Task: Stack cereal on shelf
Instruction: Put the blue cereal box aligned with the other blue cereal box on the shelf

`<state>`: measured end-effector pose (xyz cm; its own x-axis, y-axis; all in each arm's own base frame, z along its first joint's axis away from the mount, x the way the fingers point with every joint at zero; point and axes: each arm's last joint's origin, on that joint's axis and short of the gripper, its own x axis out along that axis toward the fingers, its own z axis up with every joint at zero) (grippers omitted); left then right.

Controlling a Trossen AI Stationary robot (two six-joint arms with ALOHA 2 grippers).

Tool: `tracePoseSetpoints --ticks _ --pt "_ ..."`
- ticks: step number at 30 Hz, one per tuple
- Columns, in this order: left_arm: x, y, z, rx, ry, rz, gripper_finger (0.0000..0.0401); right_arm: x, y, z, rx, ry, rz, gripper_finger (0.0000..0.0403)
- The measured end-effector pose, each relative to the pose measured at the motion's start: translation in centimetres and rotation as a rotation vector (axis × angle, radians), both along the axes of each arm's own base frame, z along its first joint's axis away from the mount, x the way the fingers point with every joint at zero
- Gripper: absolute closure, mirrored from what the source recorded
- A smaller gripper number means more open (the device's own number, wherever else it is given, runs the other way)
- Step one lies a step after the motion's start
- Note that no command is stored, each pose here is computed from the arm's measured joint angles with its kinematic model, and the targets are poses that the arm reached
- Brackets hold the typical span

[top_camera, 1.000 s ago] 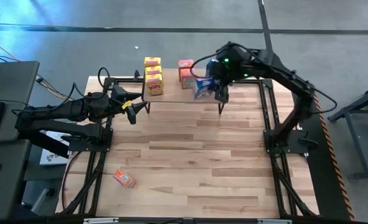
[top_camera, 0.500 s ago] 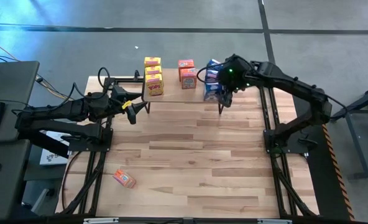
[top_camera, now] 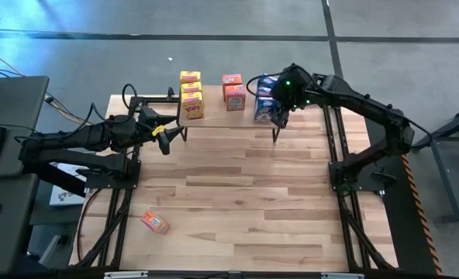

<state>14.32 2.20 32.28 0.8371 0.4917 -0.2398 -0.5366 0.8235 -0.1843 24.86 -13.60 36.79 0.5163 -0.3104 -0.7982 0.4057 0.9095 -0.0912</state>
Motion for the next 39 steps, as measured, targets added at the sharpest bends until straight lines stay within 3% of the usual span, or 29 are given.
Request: tracePoseSetpoints --ticks 39 --pt "0.0 0.0 0.0 0.000 0.000 0.000 0.0162 0.7 -1.0 -1.2 -0.025 0.076 -0.015 0.0199"
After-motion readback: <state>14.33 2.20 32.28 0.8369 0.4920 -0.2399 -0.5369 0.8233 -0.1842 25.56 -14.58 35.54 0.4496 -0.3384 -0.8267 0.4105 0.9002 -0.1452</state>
